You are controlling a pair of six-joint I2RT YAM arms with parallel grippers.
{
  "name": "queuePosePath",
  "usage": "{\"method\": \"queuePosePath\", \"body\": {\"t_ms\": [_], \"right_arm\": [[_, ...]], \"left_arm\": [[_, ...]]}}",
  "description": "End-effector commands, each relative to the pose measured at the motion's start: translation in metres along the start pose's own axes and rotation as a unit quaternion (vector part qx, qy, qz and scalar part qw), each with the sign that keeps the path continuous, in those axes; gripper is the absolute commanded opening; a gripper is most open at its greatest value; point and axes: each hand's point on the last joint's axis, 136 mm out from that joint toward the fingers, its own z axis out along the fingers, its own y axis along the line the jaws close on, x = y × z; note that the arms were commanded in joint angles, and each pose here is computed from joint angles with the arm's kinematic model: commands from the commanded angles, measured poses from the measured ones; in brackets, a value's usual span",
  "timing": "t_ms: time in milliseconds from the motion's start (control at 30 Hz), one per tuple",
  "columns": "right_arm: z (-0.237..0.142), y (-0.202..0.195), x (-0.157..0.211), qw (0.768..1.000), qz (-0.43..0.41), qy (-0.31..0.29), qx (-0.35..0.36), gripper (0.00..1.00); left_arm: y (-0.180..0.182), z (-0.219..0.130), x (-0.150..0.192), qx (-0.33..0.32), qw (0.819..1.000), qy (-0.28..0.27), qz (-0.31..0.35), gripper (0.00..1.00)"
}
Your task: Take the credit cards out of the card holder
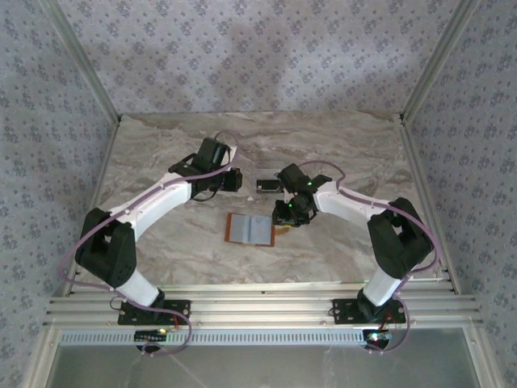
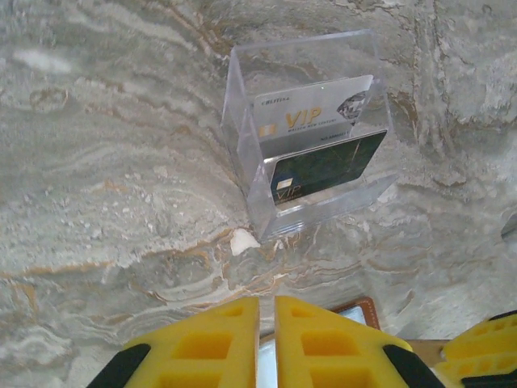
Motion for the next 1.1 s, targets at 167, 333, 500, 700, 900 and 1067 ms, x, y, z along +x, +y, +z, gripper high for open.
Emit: {"method": "queuePosePath", "body": {"t_ms": [167, 333, 500, 700, 900, 1067], "right_arm": [[0.015, -0.007, 0.011, 1.000, 0.004, 0.029, 0.011, 0.27], [0.022, -0.015, 0.018, 0.999, 0.009, 0.041, 0.022, 0.27], [0.028, -0.020, 0.016, 0.999, 0.008, 0.038, 0.026, 0.26], [0.034, -0.029, 0.017, 0.999, 0.012, 0.036, 0.035, 0.25], [0.039, -0.036, 0.020, 0.998, 0.017, 0.039, 0.039, 0.24], [0.041, -0.036, 0.020, 0.998, 0.020, 0.038, 0.036, 0.23]], "left_arm": [[-0.020, 0.008, 0.025, 0.032, 0.987, 0.056, -0.148, 0.16], [-0.038, 0.022, 0.053, 0.033, 0.985, 0.107, -0.131, 0.16], [-0.051, 0.035, 0.079, 0.038, 0.980, 0.140, -0.133, 0.16], [-0.059, 0.044, 0.104, 0.040, 0.975, 0.173, -0.136, 0.14], [-0.066, 0.051, 0.127, 0.032, 0.969, 0.207, -0.131, 0.12], [-0.073, 0.058, 0.140, 0.037, 0.965, 0.225, -0.127, 0.10]]}}
